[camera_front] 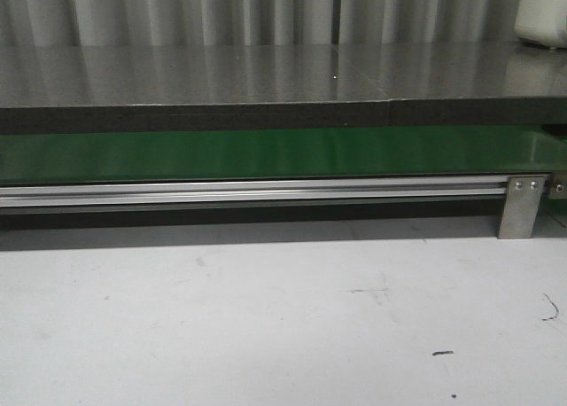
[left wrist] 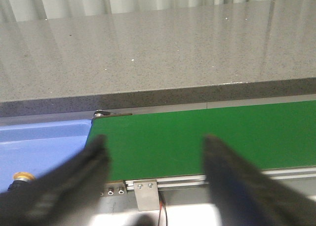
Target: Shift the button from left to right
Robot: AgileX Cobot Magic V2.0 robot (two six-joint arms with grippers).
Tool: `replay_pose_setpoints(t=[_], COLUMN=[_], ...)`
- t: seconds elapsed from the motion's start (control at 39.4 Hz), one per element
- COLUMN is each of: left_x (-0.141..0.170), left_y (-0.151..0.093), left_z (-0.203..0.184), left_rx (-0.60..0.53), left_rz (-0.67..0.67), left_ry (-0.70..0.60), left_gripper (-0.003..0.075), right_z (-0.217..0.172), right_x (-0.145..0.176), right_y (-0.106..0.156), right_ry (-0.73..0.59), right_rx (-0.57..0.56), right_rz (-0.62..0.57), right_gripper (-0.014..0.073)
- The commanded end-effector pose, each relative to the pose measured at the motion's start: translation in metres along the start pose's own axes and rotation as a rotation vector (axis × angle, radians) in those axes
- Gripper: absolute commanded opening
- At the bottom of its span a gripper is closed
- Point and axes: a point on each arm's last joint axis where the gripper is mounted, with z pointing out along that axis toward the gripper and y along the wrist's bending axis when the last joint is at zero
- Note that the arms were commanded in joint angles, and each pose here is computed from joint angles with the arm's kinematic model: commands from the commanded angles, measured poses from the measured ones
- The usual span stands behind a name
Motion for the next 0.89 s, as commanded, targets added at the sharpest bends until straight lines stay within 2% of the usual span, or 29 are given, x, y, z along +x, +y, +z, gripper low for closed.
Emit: replay_pose_setpoints(t=[0.0,0.08,0.18,0.51,0.69,0.86], left_x=[-0.02,-0.019,-0.019,-0.022,-0.039,-0.076], left_y=[0.001,0.001,0.001,0.001,0.002,0.008], left_z=[-0.001,-0.001,-0.001,0.001,0.024,0.072], left_rx=[0.0,0.0,0.0,0.003,0.004,-0.005], left_rz=[-0.005,-0.005,-0.005,-0.013,-0.026,-0.1], left_ry=[-0.113,-0.113,-0.113,-0.134,-0.009,0.137], left_gripper=[0.0707,0.0676,0.0655,0.0601,0.06,0.0599], right_z=[-0.001,-0.001,-0.001,-0.001,-0.001,-0.001], right_x=[-0.018,-0.019,-0.019,-0.018,-0.018,-0.018], right_y=[0.001,0.0,0.0,0.001,0.001,0.001], right_ry=[-0.105,-0.112,-0.111,-0.108,-0.108,-0.108], right_rx=[0.004,0.004,0.004,0.004,0.004,0.004], right_rz=[0.001,0.001,0.001,0.001,0.001,0.001], right_gripper=[0.0542,0.067,0.0644,0.0644,0.0644,0.0644])
